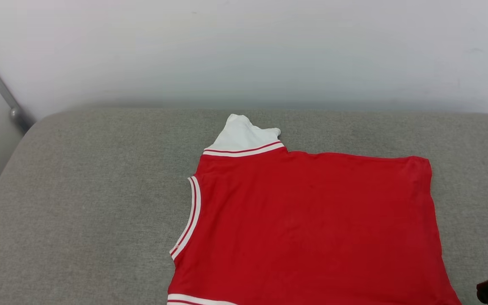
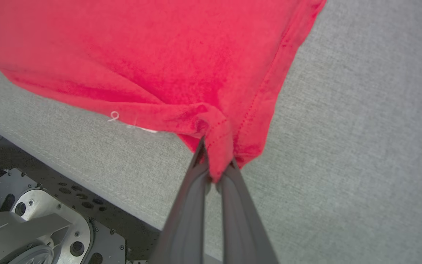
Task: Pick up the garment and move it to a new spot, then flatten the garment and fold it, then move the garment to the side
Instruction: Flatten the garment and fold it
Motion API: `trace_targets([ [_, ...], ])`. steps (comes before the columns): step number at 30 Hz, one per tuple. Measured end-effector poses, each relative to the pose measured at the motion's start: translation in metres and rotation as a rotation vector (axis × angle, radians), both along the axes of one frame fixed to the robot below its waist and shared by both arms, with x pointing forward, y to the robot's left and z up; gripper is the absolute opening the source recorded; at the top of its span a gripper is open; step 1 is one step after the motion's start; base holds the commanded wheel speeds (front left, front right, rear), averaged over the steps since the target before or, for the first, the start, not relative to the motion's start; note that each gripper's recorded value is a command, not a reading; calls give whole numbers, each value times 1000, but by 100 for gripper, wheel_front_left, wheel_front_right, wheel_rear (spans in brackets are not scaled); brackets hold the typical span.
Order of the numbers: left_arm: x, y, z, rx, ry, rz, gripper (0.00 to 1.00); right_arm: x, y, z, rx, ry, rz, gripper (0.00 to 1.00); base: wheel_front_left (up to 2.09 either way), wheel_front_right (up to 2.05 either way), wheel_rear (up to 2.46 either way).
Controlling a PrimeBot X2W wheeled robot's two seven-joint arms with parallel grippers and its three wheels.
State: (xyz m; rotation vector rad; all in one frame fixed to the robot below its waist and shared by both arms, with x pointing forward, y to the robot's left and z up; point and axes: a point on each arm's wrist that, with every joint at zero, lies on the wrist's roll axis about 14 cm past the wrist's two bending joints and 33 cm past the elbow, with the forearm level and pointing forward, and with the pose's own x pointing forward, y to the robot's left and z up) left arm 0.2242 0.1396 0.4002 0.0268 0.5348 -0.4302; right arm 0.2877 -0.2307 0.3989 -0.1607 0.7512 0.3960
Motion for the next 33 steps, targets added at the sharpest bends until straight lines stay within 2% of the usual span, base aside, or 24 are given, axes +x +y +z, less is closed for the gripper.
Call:
trace_targets([
  [6, -3, 0, -3, -2, 18, 4, 0, -4, 2, -3, 3, 26, -15, 0, 0, 0, 0],
  [9, 11, -1, 5, 4, -28, -15, 0, 3, 5, 3, 26, -2, -31, 0, 0, 0, 0],
  [21, 112, 3, 62, 109, -287, -148, 0, 49, 5, 37, 89, -143, -103, 0, 0, 0, 0],
  [27, 163, -4, 78, 159, -349, -224, 0, 71, 4, 43, 89, -167, -113, 0, 0, 0, 0],
  [33, 203, -10, 73, 194, -343, -270, 0, 92, 6, 35, 77, -148, -112, 0, 0, 0, 0],
])
